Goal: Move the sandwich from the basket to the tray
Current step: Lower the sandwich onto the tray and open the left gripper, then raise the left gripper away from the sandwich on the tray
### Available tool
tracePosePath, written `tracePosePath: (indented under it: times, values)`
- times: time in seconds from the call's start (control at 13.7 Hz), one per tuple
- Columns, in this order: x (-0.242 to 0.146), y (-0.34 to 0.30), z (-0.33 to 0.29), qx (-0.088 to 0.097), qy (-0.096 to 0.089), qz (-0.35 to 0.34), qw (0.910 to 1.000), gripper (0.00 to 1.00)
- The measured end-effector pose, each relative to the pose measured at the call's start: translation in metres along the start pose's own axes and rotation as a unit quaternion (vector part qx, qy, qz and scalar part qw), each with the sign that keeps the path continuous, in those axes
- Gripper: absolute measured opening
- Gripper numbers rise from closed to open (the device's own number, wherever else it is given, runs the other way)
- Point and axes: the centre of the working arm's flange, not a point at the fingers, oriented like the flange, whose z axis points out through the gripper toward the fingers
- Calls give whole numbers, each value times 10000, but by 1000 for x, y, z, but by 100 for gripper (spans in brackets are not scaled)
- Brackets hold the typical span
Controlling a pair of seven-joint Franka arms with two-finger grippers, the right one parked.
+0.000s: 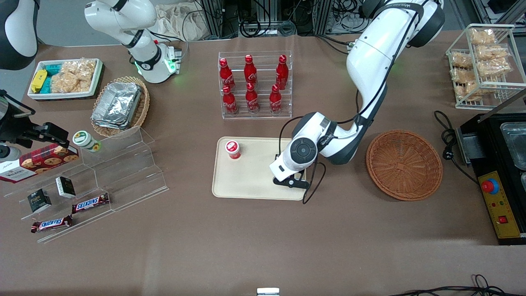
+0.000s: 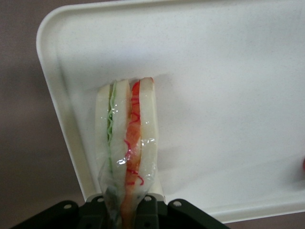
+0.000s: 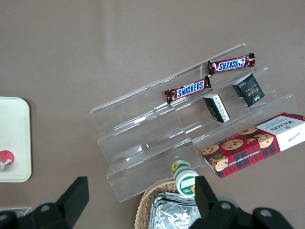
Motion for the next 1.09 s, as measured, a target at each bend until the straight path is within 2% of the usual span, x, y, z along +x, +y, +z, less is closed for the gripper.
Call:
tracePosePath:
  times: [0.22,0.29,0.51,0.8,0.88,1.09]
  values:
    - [2,-5,2,33,-8,-28,10000,18]
    - [2,-6,3,35,-4,-34,10000,24]
    - [10,-19,-14,78,119,-139,9998,54]
    - [2,-47,-111,192,234,-340,9990,94]
    - [-3,-61,-141,232,235,-439,9985,100]
    - [-26,-96,-218,243,457,-870,9949,100]
